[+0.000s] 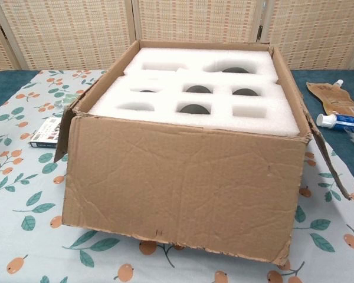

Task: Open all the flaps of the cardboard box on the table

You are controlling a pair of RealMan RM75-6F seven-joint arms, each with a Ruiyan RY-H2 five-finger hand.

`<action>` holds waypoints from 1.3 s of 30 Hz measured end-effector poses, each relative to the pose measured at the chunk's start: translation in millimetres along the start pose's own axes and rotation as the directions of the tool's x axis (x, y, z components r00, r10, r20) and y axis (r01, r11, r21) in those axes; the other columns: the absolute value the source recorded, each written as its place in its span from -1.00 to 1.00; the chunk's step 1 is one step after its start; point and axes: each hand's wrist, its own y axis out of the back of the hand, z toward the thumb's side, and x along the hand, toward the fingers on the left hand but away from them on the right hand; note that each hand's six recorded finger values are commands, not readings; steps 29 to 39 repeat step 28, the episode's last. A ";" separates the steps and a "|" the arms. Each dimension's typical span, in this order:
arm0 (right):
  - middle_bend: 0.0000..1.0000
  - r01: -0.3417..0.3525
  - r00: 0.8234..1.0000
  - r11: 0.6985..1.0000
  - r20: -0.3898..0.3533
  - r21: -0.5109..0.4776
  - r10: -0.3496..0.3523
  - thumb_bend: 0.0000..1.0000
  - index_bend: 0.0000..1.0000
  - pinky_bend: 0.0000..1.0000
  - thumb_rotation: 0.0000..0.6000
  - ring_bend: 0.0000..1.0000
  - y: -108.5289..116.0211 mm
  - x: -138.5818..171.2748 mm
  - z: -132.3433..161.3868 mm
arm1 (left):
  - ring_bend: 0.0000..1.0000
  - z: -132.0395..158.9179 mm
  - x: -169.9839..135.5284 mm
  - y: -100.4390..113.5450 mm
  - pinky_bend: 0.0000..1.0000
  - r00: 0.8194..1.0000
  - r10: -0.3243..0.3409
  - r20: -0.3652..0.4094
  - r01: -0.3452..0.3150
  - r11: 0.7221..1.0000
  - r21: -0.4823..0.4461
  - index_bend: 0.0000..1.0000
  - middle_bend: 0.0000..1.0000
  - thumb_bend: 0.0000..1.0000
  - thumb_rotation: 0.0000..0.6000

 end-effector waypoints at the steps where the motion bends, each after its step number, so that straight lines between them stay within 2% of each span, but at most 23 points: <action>1: -1.00 0.000 1.000 1.000 0.000 -0.001 0.000 -0.12 -0.78 -1.00 0.82 -1.00 -0.2 -0.2 0.3 | -1.00 -7.0 -7.6 -6.6 -1.00 1.000 -0.003 -0.019 0.003 1.000 0.003 -1.00 -1.00 0.08 1.00; 5: -1.00 0.027 1.000 0.999 0.004 0.025 -0.027 -0.16 -0.78 -1.00 0.82 -1.00 4.0 0.6 1.4 | -1.00 -34.5 -40.9 -28.3 -1.00 0.995 0.001 -0.096 -0.002 1.000 -0.014 -1.00 -1.00 0.08 1.00; 11: -1.00 0.058 0.998 0.997 0.000 0.057 -0.058 -0.19 -0.78 -1.00 0.82 -1.00 6.9 9.2 8.3 | -1.00 -49.7 -60.3 -35.5 -1.00 0.992 0.039 -0.121 -0.045 0.998 -0.041 -1.00 -1.00 0.07 1.00; 23: -1.00 0.037 0.999 0.997 0.015 0.063 -0.038 -0.19 -0.80 -1.00 0.82 -1.00 8.5 26.1 13.1 | -1.00 -49.0 -76.7 -21.2 -1.00 0.987 0.097 -0.125 -0.109 0.990 -0.092 -1.00 -1.00 0.07 1.00; 28: -1.00 0.017 1.000 0.998 0.020 0.057 -0.018 -0.19 -0.80 -1.00 0.81 -1.00 6.3 22.2 12.9 | -1.00 -52.4 -74.4 -26.0 -1.00 0.989 0.073 -0.125 -0.085 0.992 -0.092 -1.00 -1.00 0.07 1.00; 39: -1.00 0.017 1.000 0.998 0.020 0.057 -0.018 -0.19 -0.80 -1.00 0.81 -1.00 6.3 22.2 12.9 | -1.00 -52.4 -74.4 -26.0 -1.00 0.989 0.073 -0.125 -0.085 0.992 -0.092 -1.00 -1.00 0.07 1.00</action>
